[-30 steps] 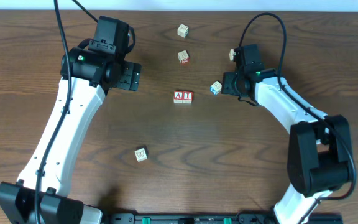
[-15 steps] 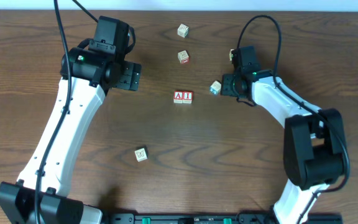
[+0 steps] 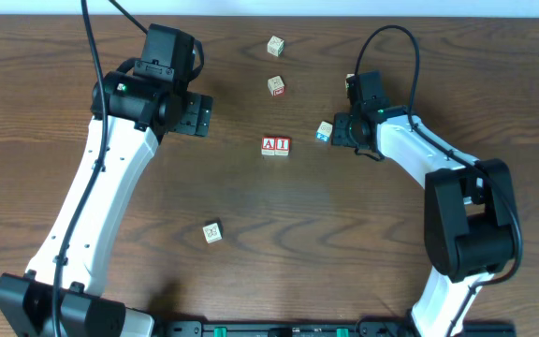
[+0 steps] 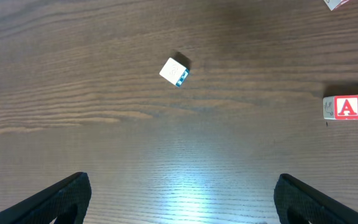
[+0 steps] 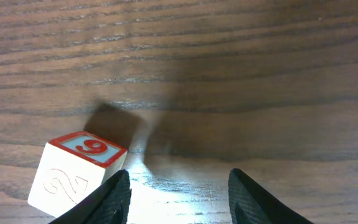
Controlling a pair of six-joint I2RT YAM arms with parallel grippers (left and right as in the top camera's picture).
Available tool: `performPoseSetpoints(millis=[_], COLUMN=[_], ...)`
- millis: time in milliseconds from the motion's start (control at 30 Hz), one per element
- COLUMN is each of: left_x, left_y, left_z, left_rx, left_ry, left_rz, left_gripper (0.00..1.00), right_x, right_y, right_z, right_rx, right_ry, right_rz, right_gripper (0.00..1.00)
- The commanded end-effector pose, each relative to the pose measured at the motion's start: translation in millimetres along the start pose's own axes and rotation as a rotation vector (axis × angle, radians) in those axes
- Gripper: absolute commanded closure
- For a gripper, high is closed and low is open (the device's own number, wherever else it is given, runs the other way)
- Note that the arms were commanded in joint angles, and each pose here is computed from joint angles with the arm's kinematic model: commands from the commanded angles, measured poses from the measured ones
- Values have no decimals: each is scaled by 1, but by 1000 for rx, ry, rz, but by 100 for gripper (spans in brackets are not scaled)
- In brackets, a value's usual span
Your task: Spell out Ai2
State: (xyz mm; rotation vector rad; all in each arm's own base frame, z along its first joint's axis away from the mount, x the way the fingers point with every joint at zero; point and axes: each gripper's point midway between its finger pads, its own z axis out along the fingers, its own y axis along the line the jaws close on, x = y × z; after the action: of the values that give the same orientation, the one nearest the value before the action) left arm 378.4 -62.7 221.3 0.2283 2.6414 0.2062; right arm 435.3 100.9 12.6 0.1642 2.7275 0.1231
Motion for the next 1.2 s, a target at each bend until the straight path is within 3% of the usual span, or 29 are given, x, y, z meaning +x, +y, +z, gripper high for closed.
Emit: performPoseSetpoints(millis=[0,500,1167], left_x=[1,1,1], left_y=[2,2,2], left_z=[2,2,2], left_rx=[-17,-17,-17], left_ry=[7,7,7], left_rz=[11,11,11], left_gripper=[5,5,5], right_x=[-6,-33,-21], right_y=[10,20,33], right_z=[-3,-18,-8], right_rx=[-7,-22,-6], right_ry=[-23,-68,17], right_rz=[-29,-53,-77], right_gripper=[48,46,48])
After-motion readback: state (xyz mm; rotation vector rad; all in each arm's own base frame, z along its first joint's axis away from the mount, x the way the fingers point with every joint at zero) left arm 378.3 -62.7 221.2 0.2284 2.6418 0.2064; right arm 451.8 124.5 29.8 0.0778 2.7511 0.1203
